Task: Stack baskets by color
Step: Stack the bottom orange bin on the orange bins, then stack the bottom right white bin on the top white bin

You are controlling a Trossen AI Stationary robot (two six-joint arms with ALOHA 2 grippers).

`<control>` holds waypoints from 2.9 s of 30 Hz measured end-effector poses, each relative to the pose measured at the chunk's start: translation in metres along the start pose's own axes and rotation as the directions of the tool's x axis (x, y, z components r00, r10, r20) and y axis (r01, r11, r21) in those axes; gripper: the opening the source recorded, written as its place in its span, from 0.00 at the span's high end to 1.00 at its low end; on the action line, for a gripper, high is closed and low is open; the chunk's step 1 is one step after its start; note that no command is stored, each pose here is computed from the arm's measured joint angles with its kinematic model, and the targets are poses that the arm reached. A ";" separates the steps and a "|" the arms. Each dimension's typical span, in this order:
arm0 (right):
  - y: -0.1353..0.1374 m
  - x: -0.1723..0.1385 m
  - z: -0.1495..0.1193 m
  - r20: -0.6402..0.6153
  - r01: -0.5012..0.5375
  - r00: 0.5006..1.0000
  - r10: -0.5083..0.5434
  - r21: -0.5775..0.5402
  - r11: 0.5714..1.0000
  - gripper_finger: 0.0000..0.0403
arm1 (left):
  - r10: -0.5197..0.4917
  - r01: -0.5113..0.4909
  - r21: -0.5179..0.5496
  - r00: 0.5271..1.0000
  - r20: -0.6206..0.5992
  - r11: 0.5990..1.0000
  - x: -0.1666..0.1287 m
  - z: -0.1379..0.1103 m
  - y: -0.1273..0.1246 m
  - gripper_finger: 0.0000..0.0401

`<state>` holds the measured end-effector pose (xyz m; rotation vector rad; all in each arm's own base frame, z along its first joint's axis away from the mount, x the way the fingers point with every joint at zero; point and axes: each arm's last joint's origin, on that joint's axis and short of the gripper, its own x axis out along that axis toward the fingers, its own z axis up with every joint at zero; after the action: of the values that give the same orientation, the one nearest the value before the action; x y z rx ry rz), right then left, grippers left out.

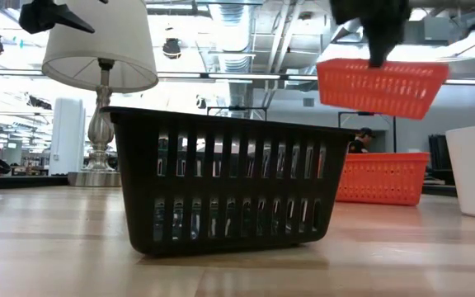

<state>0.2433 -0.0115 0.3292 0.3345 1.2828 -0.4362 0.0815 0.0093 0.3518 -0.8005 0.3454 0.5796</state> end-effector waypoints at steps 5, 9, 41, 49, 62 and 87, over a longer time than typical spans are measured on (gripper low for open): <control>-0.017 0.015 0.024 0.046 -0.011 0.999 0.016 -0.114 0.993 0.99 | 0.019 -0.019 -0.008 1.000 -0.011 1.000 0.000 -0.001 0.002 0.32; -0.033 0.032 0.028 0.012 -0.088 0.996 0.091 -0.133 0.987 0.99 | 0.039 -0.039 -0.005 0.999 -0.006 0.999 0.000 -0.002 0.003 0.32; -0.076 0.102 0.007 -0.017 -0.232 0.973 0.232 -0.151 0.961 0.94 | 0.097 -0.093 -0.071 0.994 0.059 0.993 0.000 0.000 0.005 0.32; -0.076 0.108 0.003 -0.027 -0.221 0.975 0.220 -0.153 0.963 0.86 | 0.097 -0.093 -0.071 0.994 0.059 0.993 0.000 0.000 0.005 0.32; -0.079 0.067 0.024 0.030 -0.210 0.977 0.213 -0.076 0.975 0.46 | 0.094 -0.090 -0.062 0.994 0.053 0.994 0.000 0.000 0.005 0.32; 0.052 0.004 -0.117 -0.195 -0.360 0.921 0.338 -0.087 0.929 0.48 | 0.066 -0.066 -0.041 0.998 0.013 0.997 0.000 -0.002 0.005 0.32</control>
<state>0.1709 0.0885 0.2959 0.4988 1.3815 -0.0227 0.0784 0.0106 0.3482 -0.8262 0.3486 0.6559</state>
